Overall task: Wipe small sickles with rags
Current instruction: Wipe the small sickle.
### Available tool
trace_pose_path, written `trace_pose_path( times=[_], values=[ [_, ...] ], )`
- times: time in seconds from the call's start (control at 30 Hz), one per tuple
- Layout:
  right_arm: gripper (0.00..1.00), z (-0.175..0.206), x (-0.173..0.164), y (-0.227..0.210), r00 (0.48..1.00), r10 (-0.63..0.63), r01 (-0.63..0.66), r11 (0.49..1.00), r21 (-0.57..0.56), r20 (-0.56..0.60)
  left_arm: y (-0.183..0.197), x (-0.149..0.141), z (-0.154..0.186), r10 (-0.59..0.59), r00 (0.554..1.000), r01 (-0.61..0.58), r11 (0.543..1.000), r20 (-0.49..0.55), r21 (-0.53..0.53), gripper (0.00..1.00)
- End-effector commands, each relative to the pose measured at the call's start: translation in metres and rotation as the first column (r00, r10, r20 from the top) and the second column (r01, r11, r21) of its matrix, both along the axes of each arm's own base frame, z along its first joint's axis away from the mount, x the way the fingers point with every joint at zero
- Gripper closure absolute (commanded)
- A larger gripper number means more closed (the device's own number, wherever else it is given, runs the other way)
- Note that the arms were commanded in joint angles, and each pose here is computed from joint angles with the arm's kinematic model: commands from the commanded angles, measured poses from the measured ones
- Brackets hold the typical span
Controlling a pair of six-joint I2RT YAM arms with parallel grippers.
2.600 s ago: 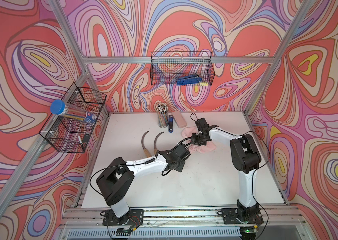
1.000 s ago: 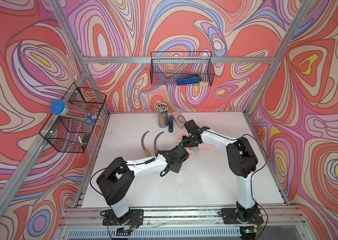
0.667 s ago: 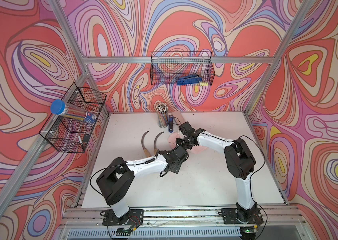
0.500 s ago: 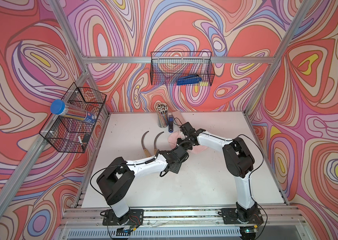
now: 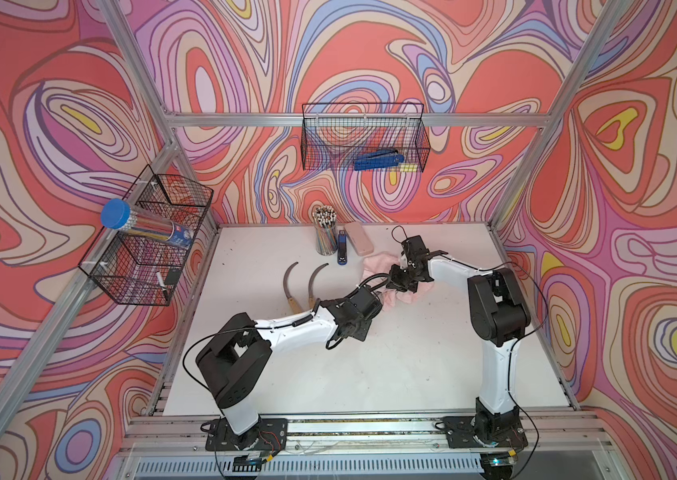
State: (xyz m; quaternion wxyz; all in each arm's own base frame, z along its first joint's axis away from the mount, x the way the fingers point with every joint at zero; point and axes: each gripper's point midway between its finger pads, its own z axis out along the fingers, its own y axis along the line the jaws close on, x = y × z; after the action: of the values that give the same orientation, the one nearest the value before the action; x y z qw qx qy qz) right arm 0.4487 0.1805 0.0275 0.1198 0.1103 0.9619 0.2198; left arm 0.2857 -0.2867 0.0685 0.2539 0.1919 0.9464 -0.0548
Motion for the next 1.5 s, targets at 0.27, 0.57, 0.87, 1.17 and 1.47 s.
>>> trace_pose_path(
  times=[0.27,0.57,0.87,1.17,1.47],
  values=[
    [1.00,0.002,0.022,-0.090,0.984,-0.134,0.165,0.931,-0.326,0.115,0.039,-0.013,-0.013,0.070,0.996,-0.061,0.986,-0.053,0.154,1.00],
    [1.00,0.032,-0.022,0.064,0.975,0.156,-0.129,0.977,-0.172,0.155,0.037,-0.013,-0.014,0.068,0.996,-0.059,0.987,-0.057,0.149,1.00],
    [1.00,0.017,-0.031,0.083,0.980,0.166,-0.156,0.983,-0.095,0.109,0.038,-0.012,-0.015,0.072,0.996,-0.062,0.986,-0.056,0.156,1.00],
    [1.00,0.009,0.010,-0.013,0.994,0.010,0.017,0.969,-0.245,0.112,0.038,-0.012,-0.015,0.069,0.996,-0.060,0.987,-0.058,0.152,1.00],
    [1.00,0.022,0.025,-0.107,0.968,-0.197,0.237,0.917,-0.321,0.155,0.038,-0.012,-0.014,0.070,0.996,-0.061,0.986,-0.056,0.154,1.00]
  ],
)
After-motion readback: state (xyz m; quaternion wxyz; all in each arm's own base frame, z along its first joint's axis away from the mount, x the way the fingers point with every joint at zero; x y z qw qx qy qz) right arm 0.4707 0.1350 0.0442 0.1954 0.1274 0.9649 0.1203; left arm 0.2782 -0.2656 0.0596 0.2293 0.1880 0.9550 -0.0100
